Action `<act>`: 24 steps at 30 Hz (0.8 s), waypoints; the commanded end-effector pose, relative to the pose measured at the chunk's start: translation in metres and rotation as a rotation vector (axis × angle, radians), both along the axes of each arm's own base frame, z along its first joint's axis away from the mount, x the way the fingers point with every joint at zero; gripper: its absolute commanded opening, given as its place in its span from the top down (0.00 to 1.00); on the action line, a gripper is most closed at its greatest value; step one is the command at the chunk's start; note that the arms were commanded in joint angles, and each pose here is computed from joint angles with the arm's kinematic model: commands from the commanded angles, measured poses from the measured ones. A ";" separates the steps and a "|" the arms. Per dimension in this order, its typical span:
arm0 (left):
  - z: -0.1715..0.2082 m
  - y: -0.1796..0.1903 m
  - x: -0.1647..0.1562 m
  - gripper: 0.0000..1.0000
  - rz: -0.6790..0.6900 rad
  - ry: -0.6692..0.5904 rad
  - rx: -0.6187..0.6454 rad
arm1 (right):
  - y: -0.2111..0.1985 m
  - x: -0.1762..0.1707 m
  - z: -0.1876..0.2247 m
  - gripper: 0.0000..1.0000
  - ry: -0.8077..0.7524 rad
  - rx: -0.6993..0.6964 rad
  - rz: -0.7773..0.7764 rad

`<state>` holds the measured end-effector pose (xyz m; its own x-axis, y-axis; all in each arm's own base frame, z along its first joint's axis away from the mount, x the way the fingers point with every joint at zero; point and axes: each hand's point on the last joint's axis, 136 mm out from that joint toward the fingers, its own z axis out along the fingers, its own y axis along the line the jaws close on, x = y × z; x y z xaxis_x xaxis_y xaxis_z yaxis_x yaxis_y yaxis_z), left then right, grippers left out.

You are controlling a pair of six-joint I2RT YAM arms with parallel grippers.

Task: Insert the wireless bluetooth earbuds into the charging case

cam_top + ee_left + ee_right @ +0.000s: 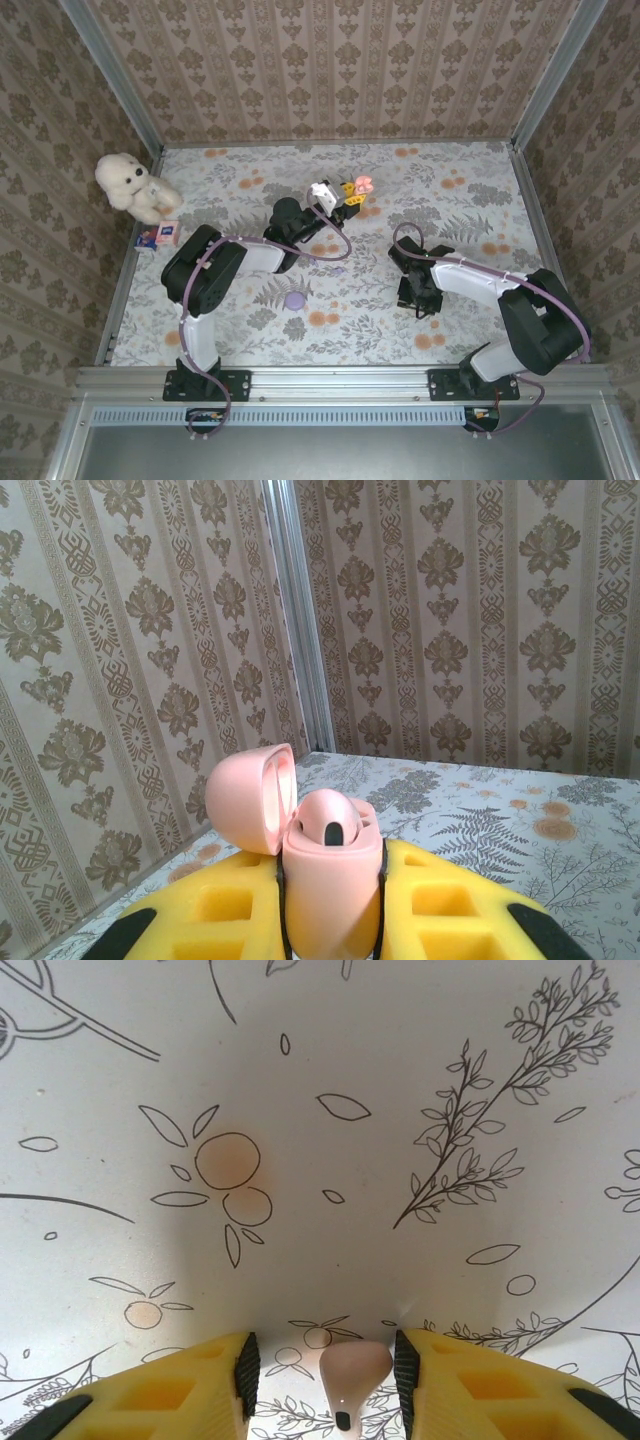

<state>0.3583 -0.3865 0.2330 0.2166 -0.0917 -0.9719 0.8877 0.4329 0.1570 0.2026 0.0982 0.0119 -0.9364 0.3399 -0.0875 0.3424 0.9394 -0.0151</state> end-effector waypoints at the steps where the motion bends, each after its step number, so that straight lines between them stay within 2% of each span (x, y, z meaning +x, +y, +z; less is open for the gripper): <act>1: 0.025 0.006 -0.002 1.00 0.004 -0.043 -0.053 | -0.006 0.001 0.001 0.57 0.001 -0.046 -0.009; 12: 0.026 0.006 -0.003 1.00 0.003 -0.044 -0.052 | -0.014 0.004 0.000 0.60 0.002 -0.101 0.011; 20: 0.026 0.006 -0.002 1.00 0.001 -0.042 -0.054 | -0.013 0.004 -0.001 0.66 0.006 -0.093 0.020; 24: 0.027 0.006 -0.002 1.00 -0.001 -0.040 -0.056 | -0.010 0.002 -0.001 0.65 0.013 -0.076 0.031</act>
<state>0.3583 -0.3865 0.2330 0.2159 -0.0921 -0.9721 0.8878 0.4328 0.1562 0.2076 0.0976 0.0119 -0.9429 0.3185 -0.0980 0.3233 0.9455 -0.0381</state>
